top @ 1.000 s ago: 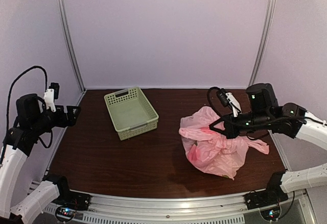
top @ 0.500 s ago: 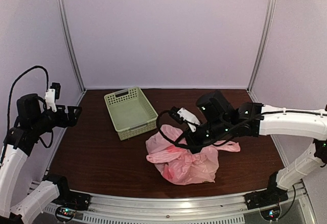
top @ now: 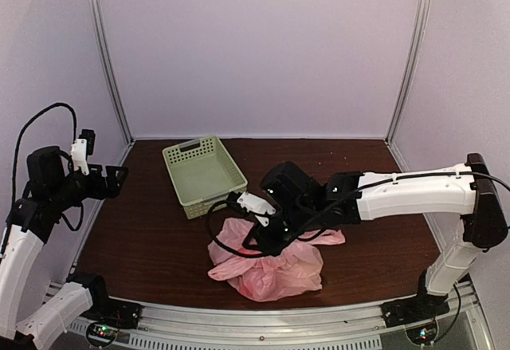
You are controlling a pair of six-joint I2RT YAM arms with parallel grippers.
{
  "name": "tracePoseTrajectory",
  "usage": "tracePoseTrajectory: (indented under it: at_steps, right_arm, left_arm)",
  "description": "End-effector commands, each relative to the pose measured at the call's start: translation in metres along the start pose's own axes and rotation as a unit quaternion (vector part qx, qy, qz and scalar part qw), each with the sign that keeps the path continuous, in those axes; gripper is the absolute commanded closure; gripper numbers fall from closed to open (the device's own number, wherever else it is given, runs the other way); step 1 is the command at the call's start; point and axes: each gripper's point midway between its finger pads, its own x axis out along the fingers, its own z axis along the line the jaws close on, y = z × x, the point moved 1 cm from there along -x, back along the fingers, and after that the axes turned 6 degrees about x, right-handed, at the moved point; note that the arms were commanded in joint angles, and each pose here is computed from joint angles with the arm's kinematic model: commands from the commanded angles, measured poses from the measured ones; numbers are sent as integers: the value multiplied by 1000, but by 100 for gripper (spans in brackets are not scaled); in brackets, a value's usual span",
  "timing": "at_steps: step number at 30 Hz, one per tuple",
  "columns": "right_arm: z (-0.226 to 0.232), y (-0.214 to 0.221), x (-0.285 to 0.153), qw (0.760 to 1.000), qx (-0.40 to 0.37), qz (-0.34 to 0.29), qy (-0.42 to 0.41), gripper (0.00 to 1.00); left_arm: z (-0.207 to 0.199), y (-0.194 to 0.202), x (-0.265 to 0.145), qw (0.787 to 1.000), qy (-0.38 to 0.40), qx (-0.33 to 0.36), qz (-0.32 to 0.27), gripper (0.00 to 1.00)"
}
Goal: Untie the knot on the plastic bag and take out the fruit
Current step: Place the takeout bag at the center of the board.
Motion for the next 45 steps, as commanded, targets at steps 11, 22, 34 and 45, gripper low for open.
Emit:
tracePoseTrajectory:
  at_steps: [11, 22, 34, 45]
  right_arm:
    - [-4, -51, -55, 986, 34, -157, 39, 12]
    - [-29, -26, -126, 959, 168, -200, 109, 4]
    - [-10, 0, -140, 944, 217, -235, 85, 1]
    - [4, 15, -131, 938, 240, -241, 71, 0]
  left_arm:
    - [-5, -5, 6, 1000, 20, 10, -10, 3]
    - [-64, 5, 16, 989, 133, -62, 34, 8]
    - [-162, 18, 13, 966, 225, -63, 109, 9]
    - [-241, 51, 1, 940, 282, -103, 162, 9]
